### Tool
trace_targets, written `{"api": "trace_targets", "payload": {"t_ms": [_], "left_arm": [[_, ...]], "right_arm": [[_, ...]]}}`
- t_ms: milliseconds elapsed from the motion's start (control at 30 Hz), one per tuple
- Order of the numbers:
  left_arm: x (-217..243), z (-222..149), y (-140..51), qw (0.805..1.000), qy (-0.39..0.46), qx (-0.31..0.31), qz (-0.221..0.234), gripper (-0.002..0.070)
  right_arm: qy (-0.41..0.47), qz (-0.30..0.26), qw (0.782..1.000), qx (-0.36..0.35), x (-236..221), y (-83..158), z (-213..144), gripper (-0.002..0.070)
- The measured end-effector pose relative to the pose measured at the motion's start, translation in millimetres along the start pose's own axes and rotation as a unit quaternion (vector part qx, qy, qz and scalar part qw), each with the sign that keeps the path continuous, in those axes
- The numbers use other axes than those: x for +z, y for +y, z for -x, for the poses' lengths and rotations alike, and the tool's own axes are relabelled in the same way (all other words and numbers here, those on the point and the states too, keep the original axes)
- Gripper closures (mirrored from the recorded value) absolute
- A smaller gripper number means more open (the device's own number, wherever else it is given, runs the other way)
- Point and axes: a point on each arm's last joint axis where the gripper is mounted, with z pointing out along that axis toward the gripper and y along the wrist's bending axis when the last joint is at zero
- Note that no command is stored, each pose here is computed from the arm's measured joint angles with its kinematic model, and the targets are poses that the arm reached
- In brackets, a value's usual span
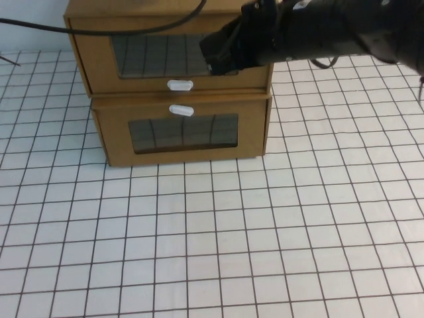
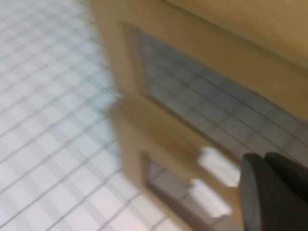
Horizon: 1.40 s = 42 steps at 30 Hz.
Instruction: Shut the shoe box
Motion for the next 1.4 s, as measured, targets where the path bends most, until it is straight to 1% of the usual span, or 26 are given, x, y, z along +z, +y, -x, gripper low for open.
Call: {"api": "trace_targets", "payload": {"t_ms": [100, 167, 267, 300, 367, 400, 467, 567, 633, 700, 800, 867, 900, 967, 1067, 1133, 1200, 1300, 1400], "left_arm": [[-26.5, 10.3, -26.2, 0.999, -0.001, 0.038, 0.020, 0.0679], [-53.1, 16.7, -51.0, 0.997, 0.003, 0.069, 0.047, 0.0679], [-95.5, 21.4, -88.7, 0.989, 0.007, 0.110, 0.095, 0.0679], [-107.4, 22.2, -98.3, 0.987, 0.004, 0.117, 0.110, 0.0679], [-135.8, 20.9, -121.2, 0.980, -0.005, 0.137, 0.144, 0.0679], [-147.3, 19.1, -129.9, 0.976, -0.008, 0.143, 0.161, 0.0679], [-174.6, 10.6, -154.7, 0.969, -0.020, 0.157, 0.187, 0.0679], [-210.6, -15.2, -193.3, 0.963, -0.043, 0.171, 0.203, 0.0679], [-229.2, -38.5, -213.3, 0.960, -0.059, 0.175, 0.211, 0.0679], [-244.5, -69.2, -227.9, 0.956, -0.071, 0.176, 0.225, 0.0679], [-265.3, -130.5, -245.6, 0.946, -0.109, 0.172, 0.252, 0.0679], [-272.8, -177.8, -250.5, 0.937, -0.145, 0.174, 0.267, 0.0679], [-271.9, -199.1, -248.2, 0.933, -0.159, 0.173, 0.272, 0.0679], [-277.0, -246.8, -250.9, 0.919, -0.207, 0.181, 0.281, 0.0679], [-279.5, -302.7, -247.3, 0.905, -0.265, 0.161, 0.293, 0.0679], [-275.9, -321.8, -237.9, 0.902, -0.269, 0.140, 0.308, 0.0679], [-270.0, -330.1, -228.5, 0.907, -0.242, 0.123, 0.320, 0.0679], [-259.3, -330.3, -216.0, 0.919, -0.192, 0.104, 0.327, 0.0679], [-253.3, -323.7, -208.6, 0.923, -0.171, 0.094, 0.330, 0.0679]], "right_arm": [[-0.009, 0.031, 0.998, -0.045, -37.9, 19.5, 19.0, 0.0689], [-0.028, 0.029, 0.996, -0.074, -69.6, 31.5, 31.8, 0.0689], [-0.051, -0.006, 0.991, -0.126, -115.8, 42.3, 43.9, 0.0689], [-0.061, -0.017, 0.989, -0.132, -133.1, 45.3, 47.5, 0.0689], [-0.076, -0.045, 0.987, -0.133, -165.6, 47.4, 49.0, 0.0689], [-0.080, -0.057, 0.987, -0.128, -177.2, 46.4, 46.6, 0.0689], [-0.096, -0.086, 0.984, -0.121, -205.1, 47.6, 40.1, 0.0689], [-0.120, -0.128, 0.978, -0.110, -233.5, 51.3, 20.5, 0.0689], [-0.134, -0.151, 0.974, -0.103, -247.1, 56.1, 1.3, 0.0689], [-0.135, -0.165, 0.973, -0.087, -251.1, 59.1, -26.1, 0.0689], [-0.152, -0.180, 0.970, -0.054, -260.2, 66.8, -64.9, 0.0689], [-0.171, -0.190, 0.966, -0.022, -266.7, 71.9, -91.3, 0.0689], [-0.182, -0.196, 0.964, -0.006, -269.0, 73.1, -101.1, 0.0689], [-0.201, -0.212, 0.956, 0.015, -274.9, 76.0, -124.1, 0.0689], [-0.202, -0.231, 0.951, 0.021, -275.5, 76.3, -150.8, 0.0689], [-0.192, -0.237, 0.952, 0.013, -273.6, 76.4, -163.6, 0.0689], [-0.190, -0.239, 0.952, 0.007, -274.2, 77.5, -169.0, 0.0689], [-0.192, -0.239, 0.952, 0.011, -274.9, 78.0, -170.9, 0.0689], [-0.191, -0.238, 0.952, 0.012, -274.4, 77.9, -171.2, 0.0689]]}}
